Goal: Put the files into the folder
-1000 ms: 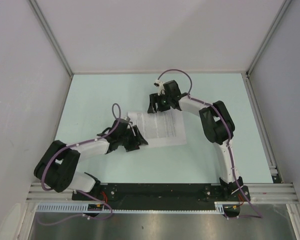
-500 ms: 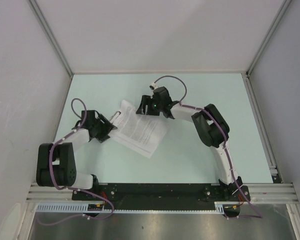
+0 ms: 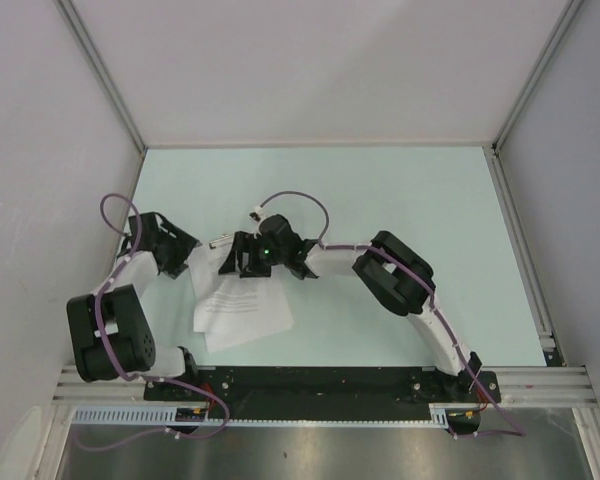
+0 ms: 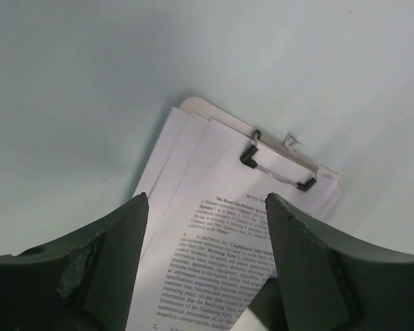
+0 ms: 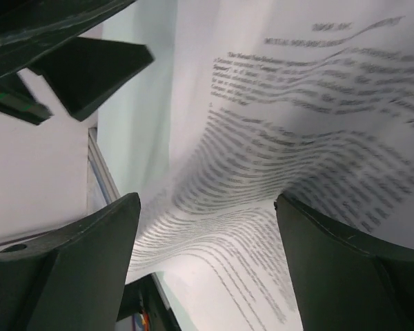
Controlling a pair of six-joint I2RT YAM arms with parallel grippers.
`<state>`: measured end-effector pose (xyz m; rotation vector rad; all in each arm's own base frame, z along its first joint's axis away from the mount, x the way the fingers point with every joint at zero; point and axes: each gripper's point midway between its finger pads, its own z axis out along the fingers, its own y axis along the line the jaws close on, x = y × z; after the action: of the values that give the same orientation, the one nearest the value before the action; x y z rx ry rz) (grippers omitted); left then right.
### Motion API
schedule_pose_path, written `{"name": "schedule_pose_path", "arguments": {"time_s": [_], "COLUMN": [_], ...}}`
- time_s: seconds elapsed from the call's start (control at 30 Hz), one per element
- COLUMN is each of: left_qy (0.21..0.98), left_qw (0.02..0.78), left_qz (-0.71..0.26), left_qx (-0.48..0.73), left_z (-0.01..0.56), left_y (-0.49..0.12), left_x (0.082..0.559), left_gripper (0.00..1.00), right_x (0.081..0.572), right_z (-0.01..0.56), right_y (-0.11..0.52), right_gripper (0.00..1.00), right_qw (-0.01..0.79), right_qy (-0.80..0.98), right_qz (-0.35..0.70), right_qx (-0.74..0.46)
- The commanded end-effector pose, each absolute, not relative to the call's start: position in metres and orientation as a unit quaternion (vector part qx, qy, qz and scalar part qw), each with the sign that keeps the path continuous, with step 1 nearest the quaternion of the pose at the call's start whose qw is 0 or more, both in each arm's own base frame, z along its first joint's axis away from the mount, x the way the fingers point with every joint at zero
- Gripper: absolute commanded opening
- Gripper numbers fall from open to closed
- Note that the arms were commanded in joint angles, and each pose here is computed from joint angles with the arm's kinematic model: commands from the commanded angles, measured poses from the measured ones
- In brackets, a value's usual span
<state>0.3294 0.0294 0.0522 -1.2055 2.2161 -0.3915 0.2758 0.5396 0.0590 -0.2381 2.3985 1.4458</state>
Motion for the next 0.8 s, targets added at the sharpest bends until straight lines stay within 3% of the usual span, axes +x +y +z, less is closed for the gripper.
{"name": "schedule_pose_path", "arguments": {"time_s": [0.0, 0.13, 0.3, 0.43, 0.6, 0.77], "left_qy": [0.832, 0.847, 0.859, 0.851, 0.789, 0.704], "left_qw": [0.350, 0.363, 0.352, 0.379, 0.498, 0.591], "left_qz": [-0.151, -0.170, -0.276, -0.332, -0.359, -0.390], "left_qx": [-0.402, -0.350, -0.249, -0.151, -0.021, 0.055], "left_z": [0.095, 0.112, 0.139, 0.186, 0.309, 0.431], "left_y": [0.031, 0.017, -0.031, -0.064, -0.106, -0.122], "left_x": [0.333, 0.321, 0.304, 0.288, 0.263, 0.226], "left_gripper": [0.75, 0.76, 0.76, 0.80, 0.88, 0.93], "right_x": [0.321, 0.325, 0.303, 0.296, 0.281, 0.273], "right_z": [0.064, 0.067, 0.080, 0.101, 0.196, 0.290], "right_y": [0.483, 0.440, 0.396, 0.353, 0.303, 0.236], "right_gripper": [0.87, 0.88, 0.89, 0.92, 1.00, 1.00], "right_qw": [0.207, 0.217, 0.235, 0.272, 0.356, 0.451], "right_qy": [0.864, 0.882, 0.906, 0.917, 0.899, 0.861], "right_qz": [0.446, 0.381, 0.263, 0.192, 0.181, 0.204], "right_qx": [-0.109, -0.176, -0.234, -0.222, -0.178, -0.118]}}
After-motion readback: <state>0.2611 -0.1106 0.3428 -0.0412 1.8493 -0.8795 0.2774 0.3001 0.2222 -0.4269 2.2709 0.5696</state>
